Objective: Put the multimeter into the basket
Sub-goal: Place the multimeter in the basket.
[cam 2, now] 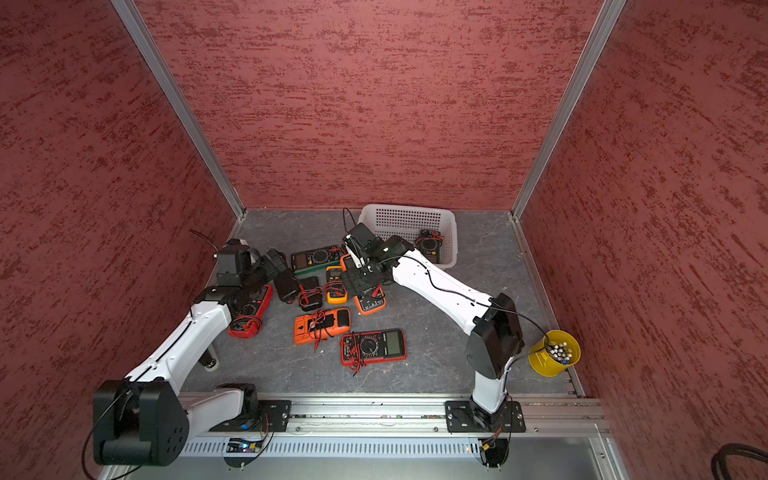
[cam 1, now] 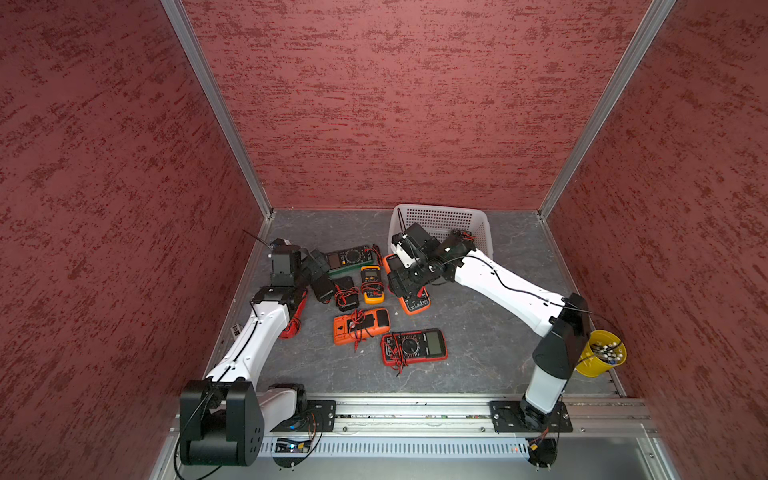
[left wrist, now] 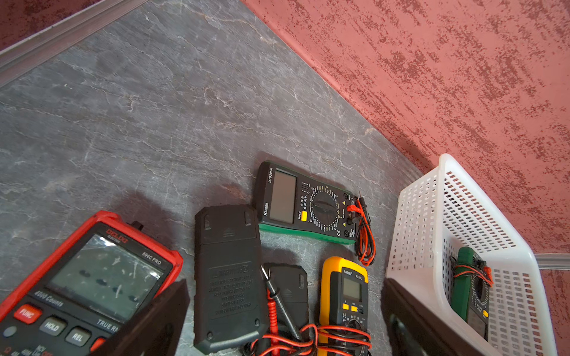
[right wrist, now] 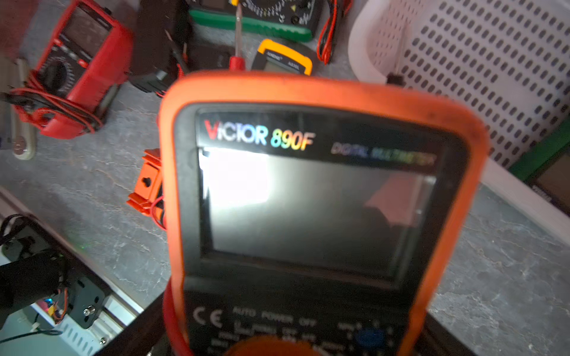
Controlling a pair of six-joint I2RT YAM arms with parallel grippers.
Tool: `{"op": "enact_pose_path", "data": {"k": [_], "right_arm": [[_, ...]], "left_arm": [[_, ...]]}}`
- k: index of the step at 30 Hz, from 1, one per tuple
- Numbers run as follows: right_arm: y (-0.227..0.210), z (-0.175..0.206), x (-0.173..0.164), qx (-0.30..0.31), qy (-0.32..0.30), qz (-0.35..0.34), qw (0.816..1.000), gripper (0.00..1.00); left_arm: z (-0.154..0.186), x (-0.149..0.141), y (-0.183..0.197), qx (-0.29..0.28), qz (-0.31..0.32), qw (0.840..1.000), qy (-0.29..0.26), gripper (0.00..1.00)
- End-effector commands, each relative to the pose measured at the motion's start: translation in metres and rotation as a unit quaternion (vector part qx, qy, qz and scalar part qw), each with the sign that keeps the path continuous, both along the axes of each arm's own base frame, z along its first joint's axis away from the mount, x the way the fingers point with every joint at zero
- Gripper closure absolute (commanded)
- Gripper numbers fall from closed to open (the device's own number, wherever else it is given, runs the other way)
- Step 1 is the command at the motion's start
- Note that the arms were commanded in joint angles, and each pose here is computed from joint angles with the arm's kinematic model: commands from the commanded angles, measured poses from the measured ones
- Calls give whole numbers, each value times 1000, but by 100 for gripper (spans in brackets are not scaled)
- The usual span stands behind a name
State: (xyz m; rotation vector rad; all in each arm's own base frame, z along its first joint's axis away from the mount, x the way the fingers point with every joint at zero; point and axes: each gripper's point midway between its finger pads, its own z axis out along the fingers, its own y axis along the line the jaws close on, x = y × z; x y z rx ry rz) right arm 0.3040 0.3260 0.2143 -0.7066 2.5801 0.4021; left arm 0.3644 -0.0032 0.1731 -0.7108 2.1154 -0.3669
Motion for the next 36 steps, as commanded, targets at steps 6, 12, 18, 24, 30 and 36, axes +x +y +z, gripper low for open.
{"op": "enact_pose_path", "data": {"k": [6, 12, 18, 24, 30, 36], "right_arm": [[-8, 92, 48, 40, -142, -76, 986, 100], [-30, 94, 94, 28, -163, -167, 972, 100], [-68, 75, 144, 7, -143, -249, 958, 100], [-97, 44, 190, -2, -136, -286, 949, 100], [-116, 4, 225, -8, -114, -303, 946, 100], [-120, -12, 251, 5, -112, -304, 946, 100]], "left_arm": [[3, 6, 1, -9, 2, 1000, -4, 0], [4, 5, -1, -8, -2, 1000, -4, 0], [7, 5, -1, -10, -4, 1000, -7, 0], [8, 4, -2, -13, -8, 1000, -10, 0], [9, 4, -2, -14, -10, 1000, -12, 0], [10, 3, -2, -15, -12, 1000, -13, 0]]}}
